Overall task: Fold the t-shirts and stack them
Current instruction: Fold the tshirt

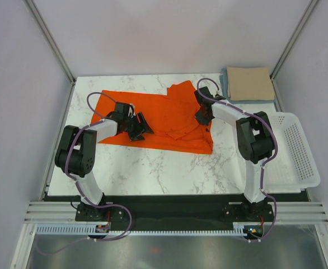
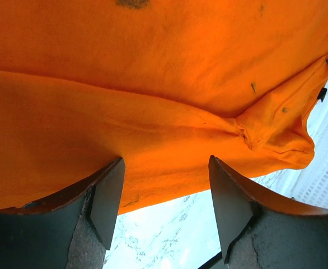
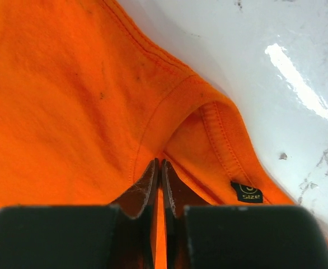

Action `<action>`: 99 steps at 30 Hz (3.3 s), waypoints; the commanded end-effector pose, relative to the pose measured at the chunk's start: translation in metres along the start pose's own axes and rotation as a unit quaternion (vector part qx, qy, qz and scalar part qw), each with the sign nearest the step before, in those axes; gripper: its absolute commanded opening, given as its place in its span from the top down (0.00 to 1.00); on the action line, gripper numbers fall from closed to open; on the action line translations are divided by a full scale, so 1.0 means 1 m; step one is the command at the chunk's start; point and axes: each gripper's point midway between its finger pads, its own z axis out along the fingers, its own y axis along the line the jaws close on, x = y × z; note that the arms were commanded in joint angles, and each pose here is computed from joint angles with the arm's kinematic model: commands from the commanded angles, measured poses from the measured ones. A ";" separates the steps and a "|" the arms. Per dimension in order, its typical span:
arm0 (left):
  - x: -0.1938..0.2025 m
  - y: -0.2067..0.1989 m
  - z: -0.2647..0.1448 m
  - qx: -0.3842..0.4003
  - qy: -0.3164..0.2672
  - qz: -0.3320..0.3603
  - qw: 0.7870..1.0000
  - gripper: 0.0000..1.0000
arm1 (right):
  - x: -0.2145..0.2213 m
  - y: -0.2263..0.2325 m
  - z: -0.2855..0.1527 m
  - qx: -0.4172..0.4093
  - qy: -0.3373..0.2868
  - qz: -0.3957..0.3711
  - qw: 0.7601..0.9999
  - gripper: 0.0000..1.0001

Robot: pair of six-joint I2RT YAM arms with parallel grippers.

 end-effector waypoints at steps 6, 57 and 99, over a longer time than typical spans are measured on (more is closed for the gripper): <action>0.002 0.021 0.004 -0.045 -0.003 0.014 0.999 0.30 | -0.024 0.026 -0.002 -0.037 -0.012 0.048 0.998 0.85; -0.062 0.032 -0.067 -0.029 -0.041 0.033 0.998 0.25 | 0.097 0.052 -0.053 -0.155 0.061 0.029 0.986 0.30; -0.057 0.075 -0.059 -0.120 -0.049 0.015 0.991 0.25 | 0.058 0.119 -0.069 -0.234 0.018 0.010 0.972 0.33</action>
